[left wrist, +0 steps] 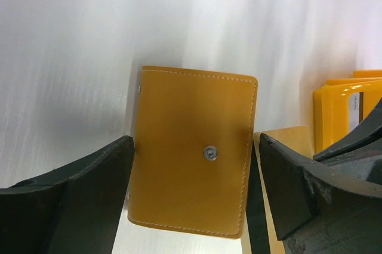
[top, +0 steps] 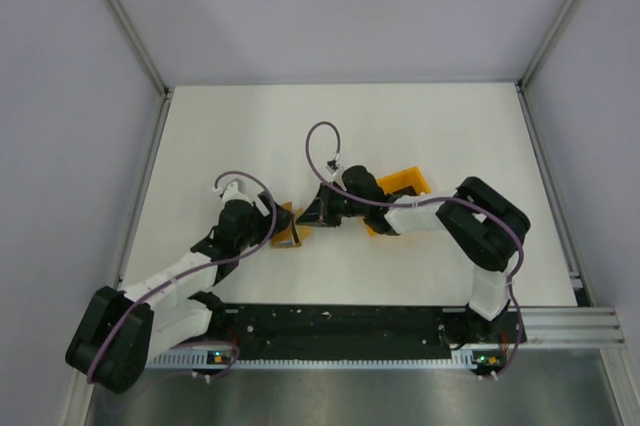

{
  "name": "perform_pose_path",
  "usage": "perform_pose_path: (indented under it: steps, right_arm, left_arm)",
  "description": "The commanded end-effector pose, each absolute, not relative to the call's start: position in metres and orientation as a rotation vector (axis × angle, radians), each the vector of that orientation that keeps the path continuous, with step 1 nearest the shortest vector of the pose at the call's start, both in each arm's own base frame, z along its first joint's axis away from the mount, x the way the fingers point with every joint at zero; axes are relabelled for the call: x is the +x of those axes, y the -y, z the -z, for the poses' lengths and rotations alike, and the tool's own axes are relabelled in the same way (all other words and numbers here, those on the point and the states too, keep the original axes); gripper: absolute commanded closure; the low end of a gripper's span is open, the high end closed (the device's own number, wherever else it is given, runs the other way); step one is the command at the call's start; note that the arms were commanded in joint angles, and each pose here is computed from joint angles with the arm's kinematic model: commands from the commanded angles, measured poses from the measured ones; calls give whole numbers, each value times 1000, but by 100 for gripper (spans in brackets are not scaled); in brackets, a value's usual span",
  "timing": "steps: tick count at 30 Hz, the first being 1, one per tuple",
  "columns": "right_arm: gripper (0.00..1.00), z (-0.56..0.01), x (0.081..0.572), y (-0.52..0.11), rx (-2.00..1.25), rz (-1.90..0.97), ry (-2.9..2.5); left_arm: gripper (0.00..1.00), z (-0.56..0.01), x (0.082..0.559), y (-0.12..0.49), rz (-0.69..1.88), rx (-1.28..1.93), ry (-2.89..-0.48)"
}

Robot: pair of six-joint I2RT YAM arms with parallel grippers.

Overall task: Put the credit cards into the card holder
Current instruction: Open the card holder at the center of the board.

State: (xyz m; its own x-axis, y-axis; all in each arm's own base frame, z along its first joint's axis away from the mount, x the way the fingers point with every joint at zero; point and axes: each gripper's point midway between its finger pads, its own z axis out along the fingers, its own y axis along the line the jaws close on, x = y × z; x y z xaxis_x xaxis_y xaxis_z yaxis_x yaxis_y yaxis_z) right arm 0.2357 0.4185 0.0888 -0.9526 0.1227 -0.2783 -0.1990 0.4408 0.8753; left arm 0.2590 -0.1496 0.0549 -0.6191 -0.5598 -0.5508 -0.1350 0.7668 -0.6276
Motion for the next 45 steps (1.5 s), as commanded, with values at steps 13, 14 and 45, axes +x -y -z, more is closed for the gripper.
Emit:
perform_pose_path:
  steps: [13, 14, 45]
  right_arm:
    - [100, -148, 233, -444, -199, -1774, -2163]
    - [100, -149, 233, -446, -203, -1777, -2162]
    - [100, -111, 259, -433, -173, -1432, -2299]
  left_arm:
    - [8, -64, 256, 158, 749, -438, -2167]
    - [9, -65, 256, 158, 748, -439, -2162]
    - [100, -64, 257, 149, 690, -454, -2189]
